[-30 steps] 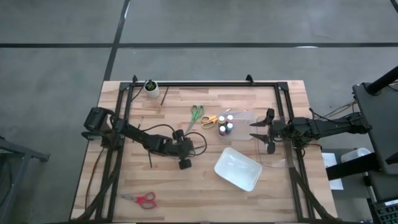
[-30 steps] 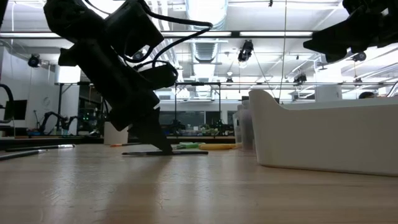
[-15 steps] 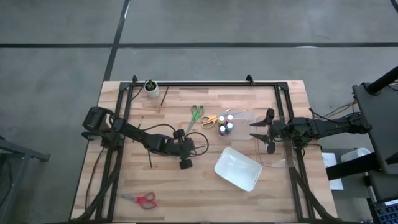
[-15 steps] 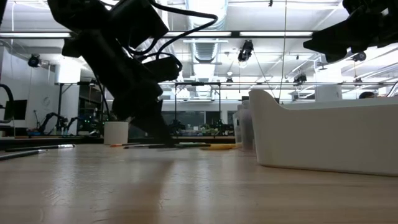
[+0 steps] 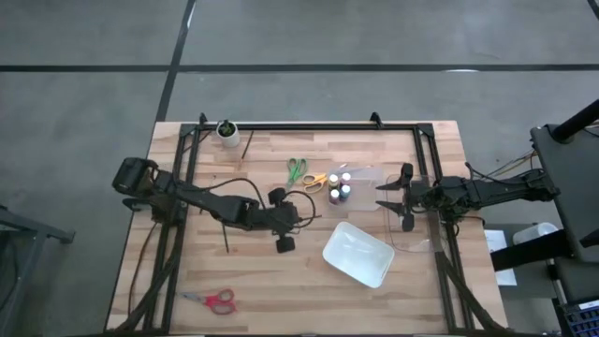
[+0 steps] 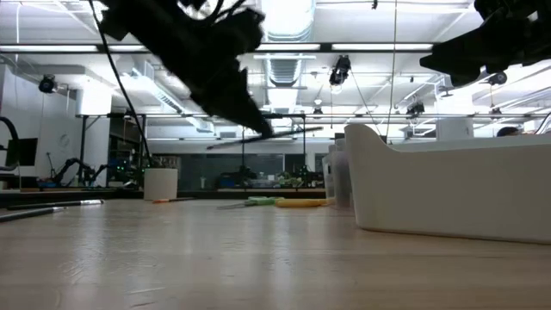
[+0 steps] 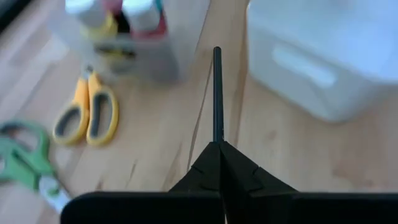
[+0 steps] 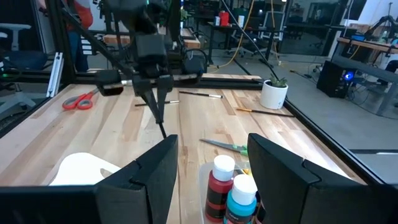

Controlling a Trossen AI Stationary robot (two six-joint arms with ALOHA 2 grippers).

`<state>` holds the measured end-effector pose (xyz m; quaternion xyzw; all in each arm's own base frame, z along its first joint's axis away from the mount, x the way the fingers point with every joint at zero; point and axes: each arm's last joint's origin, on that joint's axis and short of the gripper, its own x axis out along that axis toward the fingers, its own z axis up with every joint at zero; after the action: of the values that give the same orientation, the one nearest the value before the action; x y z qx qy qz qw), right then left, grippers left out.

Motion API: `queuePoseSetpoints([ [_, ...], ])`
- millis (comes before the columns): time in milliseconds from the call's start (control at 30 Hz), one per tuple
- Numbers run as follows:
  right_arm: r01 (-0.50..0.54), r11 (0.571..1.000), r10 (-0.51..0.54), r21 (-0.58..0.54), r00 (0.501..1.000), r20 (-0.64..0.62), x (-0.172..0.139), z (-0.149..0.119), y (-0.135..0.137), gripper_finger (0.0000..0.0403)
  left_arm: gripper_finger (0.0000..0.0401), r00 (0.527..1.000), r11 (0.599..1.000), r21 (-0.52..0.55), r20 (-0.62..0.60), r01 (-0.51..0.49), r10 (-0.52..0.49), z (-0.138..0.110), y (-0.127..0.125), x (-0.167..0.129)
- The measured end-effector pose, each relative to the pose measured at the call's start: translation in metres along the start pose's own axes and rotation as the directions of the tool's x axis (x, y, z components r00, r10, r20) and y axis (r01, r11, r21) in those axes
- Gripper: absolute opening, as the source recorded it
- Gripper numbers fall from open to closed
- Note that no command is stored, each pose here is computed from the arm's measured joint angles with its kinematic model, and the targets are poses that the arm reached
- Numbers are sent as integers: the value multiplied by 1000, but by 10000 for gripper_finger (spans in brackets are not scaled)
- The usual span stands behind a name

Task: Pick & Place Paint Supplies
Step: Put the black paintbrush into the white bin

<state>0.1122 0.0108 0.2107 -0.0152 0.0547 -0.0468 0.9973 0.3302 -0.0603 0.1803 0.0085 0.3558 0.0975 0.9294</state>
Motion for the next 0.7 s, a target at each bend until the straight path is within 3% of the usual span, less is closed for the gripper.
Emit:
queuePoseSetpoints([
  [467,0,1000,0,-1,1000,1,0,0,0,191,0,985,963,261,134,69,-107,52,-28,3],
  [700,0,1000,0,0,1000,-2,0,0,0,191,0,978,955,276,144,108,-152,64,-43,28],
])
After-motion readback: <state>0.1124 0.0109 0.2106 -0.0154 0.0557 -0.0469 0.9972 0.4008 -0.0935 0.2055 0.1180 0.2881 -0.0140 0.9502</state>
